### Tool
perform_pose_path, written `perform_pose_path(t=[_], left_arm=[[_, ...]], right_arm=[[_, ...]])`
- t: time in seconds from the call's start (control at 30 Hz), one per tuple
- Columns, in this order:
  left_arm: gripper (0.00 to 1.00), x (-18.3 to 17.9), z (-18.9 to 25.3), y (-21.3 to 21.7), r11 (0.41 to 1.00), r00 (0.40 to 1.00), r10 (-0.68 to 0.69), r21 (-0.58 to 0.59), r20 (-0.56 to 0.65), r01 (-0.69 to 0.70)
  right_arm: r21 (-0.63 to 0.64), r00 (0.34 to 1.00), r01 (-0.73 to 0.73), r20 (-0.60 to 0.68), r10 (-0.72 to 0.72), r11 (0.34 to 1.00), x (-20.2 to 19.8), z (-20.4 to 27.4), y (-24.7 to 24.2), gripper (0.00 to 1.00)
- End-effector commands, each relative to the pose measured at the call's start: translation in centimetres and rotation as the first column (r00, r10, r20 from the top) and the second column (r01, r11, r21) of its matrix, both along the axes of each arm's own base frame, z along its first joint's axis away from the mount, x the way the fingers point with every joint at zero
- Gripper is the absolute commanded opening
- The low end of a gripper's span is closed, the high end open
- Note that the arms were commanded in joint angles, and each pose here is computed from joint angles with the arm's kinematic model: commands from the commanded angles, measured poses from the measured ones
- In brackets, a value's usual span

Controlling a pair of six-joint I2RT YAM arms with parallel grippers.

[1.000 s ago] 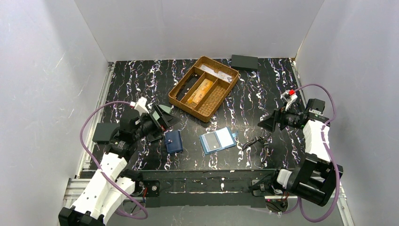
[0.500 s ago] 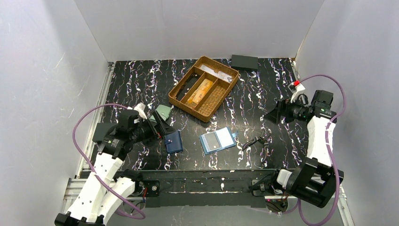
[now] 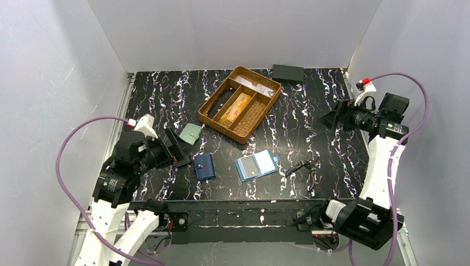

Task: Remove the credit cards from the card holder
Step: Reset both arms

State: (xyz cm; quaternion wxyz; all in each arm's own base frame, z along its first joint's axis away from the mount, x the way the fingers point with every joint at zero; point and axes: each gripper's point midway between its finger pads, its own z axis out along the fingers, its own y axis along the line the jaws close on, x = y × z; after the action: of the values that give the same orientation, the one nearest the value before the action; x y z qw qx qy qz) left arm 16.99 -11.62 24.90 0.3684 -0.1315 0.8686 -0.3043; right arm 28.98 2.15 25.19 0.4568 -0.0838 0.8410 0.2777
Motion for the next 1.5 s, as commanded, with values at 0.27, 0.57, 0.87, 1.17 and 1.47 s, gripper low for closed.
perform_pose_path(t=[0.27,0.57,0.87,1.17,1.47], left_arm=[[0.98,-0.2,4.3,2.1,0.992,0.992,-0.003,0.127,0.128,-0.014],[0.99,-0.8,6.6,0.3,0.997,0.983,-0.075,0.046,0.168,0.068],[0.99,-0.9,8.1,-1.1,0.991,0.97,-0.123,-0.024,0.211,0.131],[0.99,-0.2,9.5,-1.7,0.988,0.959,-0.14,-0.036,0.245,0.153],[0.99,-0.1,9.4,-1.8,0.98,0.944,-0.194,0.018,0.268,0.197]], right_arm=[[0.054,0.976,-0.041,0.215,0.029,0.998,-0.5,9.9,1.8,0.98],[0.082,0.945,0.193,0.254,-0.208,0.978,-0.7,13.0,0.0,1.0],[0.086,0.927,0.238,0.276,-0.253,0.967,-1.1,14.1,-0.4,1.0],[0.102,0.913,0.247,0.31,-0.266,0.964,-1.5,16.0,-0.2,1.0],[0.105,0.914,0.229,0.32,-0.251,0.968,-1.9,16.4,0.2,1.0]])
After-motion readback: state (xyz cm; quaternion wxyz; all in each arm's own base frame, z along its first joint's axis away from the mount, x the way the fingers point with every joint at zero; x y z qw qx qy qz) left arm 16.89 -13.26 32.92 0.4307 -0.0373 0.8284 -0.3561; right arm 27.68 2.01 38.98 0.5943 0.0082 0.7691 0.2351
